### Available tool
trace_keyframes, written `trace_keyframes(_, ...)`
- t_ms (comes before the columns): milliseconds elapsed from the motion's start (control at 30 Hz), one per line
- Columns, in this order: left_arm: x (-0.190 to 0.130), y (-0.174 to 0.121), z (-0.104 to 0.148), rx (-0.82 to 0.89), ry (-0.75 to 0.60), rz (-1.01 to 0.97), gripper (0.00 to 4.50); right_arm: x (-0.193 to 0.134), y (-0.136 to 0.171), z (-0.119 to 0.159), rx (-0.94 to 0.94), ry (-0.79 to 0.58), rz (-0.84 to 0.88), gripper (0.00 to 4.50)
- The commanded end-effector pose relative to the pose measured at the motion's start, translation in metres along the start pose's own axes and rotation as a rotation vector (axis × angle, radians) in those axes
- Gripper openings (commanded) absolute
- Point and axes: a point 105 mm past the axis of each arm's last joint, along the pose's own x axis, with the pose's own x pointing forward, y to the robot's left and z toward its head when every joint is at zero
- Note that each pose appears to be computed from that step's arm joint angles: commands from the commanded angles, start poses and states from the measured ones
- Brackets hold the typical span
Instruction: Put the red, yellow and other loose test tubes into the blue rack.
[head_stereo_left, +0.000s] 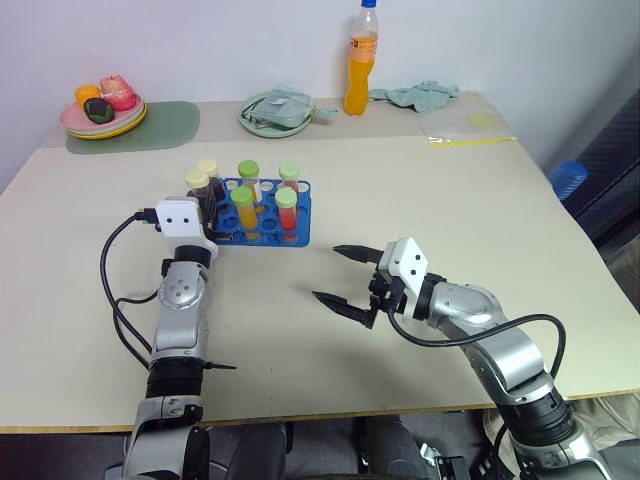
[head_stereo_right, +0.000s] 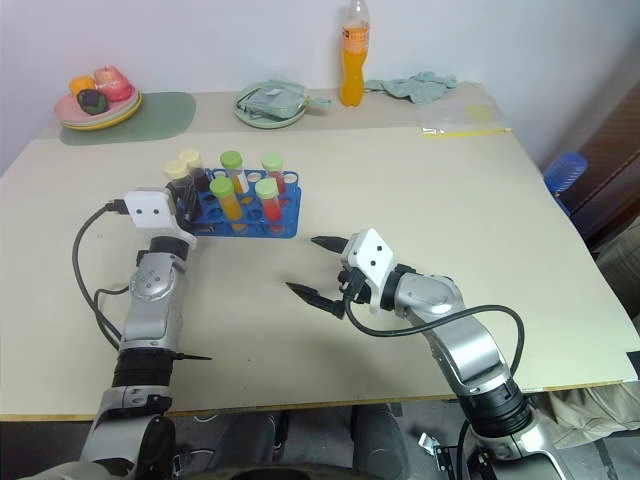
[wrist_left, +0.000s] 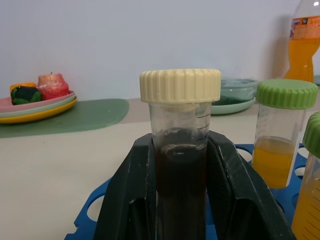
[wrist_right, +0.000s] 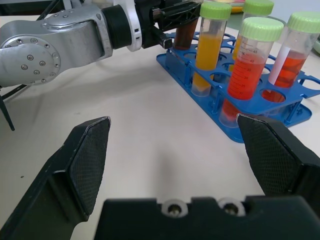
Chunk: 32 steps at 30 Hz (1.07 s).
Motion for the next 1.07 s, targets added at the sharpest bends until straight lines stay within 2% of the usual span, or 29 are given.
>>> trace_keyframes(33,0.001,0.004,0.015,-0.029,-0.062,0.013,2.14,-0.001,0.001,0.013,-0.040,-0.049,-0.006,4.50)
trace_keyframes(167,-0.006,0.014,0.028,-0.047,-0.106,0.013,4.21,-0.004,-0.003,0.019,-0.053,-0.066,-0.020,4.50)
trace_keyframes(333,-0.029,0.052,0.049,-0.028,-0.100,-0.042,4.21,-0.022,-0.019,0.037,-0.047,-0.092,-0.067,4.50)
trace_keyframes(467,-0.055,0.073,0.048,0.067,0.037,-0.188,4.21,-0.059,-0.034,0.032,0.014,-0.026,-0.110,4.50)
trace_keyframes(567,-0.071,0.086,0.036,0.125,0.175,-0.268,4.21,-0.095,-0.057,0.019,0.066,0.048,-0.211,4.50)
trace_keyframes(800,-0.084,0.086,0.025,0.157,0.288,-0.363,4.21,-0.146,-0.084,-0.007,0.076,0.182,-0.341,4.50)
trace_keyframes(1067,-0.081,0.080,0.021,0.128,0.282,-0.323,4.21,-0.145,-0.080,-0.020,0.060,0.211,-0.336,4.50)
